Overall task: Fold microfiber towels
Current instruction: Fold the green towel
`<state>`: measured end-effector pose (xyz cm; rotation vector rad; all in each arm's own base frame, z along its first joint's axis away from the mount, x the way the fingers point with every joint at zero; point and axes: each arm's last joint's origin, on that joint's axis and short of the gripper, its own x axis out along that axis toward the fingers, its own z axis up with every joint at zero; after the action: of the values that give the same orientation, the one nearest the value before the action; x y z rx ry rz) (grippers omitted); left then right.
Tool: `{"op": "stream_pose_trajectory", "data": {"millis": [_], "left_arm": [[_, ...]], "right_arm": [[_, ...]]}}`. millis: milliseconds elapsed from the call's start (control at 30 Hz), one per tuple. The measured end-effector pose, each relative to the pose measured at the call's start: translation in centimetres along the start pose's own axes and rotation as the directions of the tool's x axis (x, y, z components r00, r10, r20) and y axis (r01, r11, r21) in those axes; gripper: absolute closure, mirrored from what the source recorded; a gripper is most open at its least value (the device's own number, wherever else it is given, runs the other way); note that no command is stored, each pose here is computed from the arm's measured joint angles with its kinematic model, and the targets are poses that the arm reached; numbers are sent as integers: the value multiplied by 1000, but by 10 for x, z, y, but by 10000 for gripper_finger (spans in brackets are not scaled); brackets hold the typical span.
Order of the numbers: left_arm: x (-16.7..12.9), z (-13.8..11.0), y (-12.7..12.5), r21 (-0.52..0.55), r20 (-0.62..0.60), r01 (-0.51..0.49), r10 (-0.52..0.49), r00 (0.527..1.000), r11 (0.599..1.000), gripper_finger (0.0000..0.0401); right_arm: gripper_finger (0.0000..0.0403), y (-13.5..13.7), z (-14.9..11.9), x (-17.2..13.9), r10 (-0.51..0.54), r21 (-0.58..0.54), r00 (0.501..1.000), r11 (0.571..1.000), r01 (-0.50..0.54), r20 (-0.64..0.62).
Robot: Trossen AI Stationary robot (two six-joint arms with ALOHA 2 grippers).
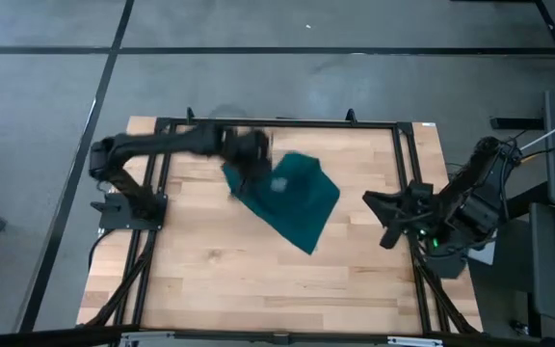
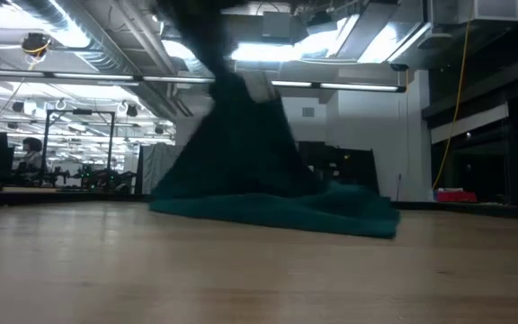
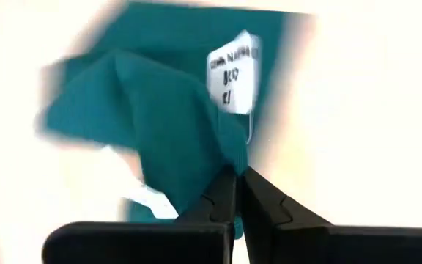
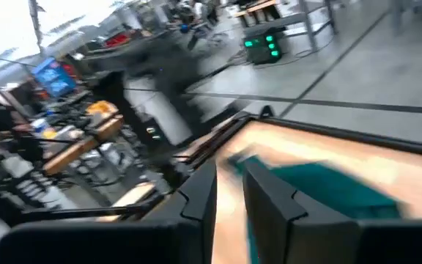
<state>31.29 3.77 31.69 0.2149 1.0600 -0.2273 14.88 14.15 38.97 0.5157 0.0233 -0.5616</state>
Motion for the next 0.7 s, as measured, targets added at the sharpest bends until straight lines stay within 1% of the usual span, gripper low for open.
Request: {"op": "stream_pose_trajectory", "data": {"millis": [33,67,100,133,200,267,300,333,400,467,533,633,700], "left_arm": [[1,2,-24,58,-15,55,-54,998,997,398],[4,1,-46,94,-39,97,-93,995,991,398],[9,-4,-64,103,-74,133,-126,989,986,398],[16,-11,-80,87,-107,159,-149,983,983,398],[27,-24,-102,22,-134,169,-164,977,985,399],[34,-38,-121,-41,-140,160,-164,976,986,399],[35,-43,-130,-64,-123,149,-155,980,987,399],[35,-47,-138,-81,-113,132,-141,984,988,399],[33,-55,-150,-113,-100,110,-122,988,987,399],[32,-60,-159,-143,-88,89,-102,991,986,399],[30,-64,-165,-158,-86,52,-67,994,986,399],[30,-64,-168,-176,-62,36,-48,997,984,399],[30,-64,-168,-177,-56,27,-37,998,984,399]], "right_arm": [[338,-3,0,3,-17,-8,1000,1000,17,-8],[341,-6,0,5,-32,-14,999,999,31,-22],[345,-8,-1,7,-46,-17,998,999,45,-35],[348,-9,-3,10,-59,-16,997,998,58,-46],[352,-13,-9,15,-82,-14,993,997,81,-83],[354,-17,-19,20,-100,4,981,995,102,-167],[354,-19,-25,22,-106,12,971,994,111,-216],[352,-20,-31,24,-104,20,961,993,113,-255],[343,-19,-45,29,-80,62,953,993,102,-293],[333,-20,-58,33,-47,122,946,988,90,-320],[322,-22,-73,41,-16,187,930,978,90,-368],[299,-33,-103,59,25,295,921,950,99,-389],[280,-42,-117,73,57,403,937,911,93,-346]]}}
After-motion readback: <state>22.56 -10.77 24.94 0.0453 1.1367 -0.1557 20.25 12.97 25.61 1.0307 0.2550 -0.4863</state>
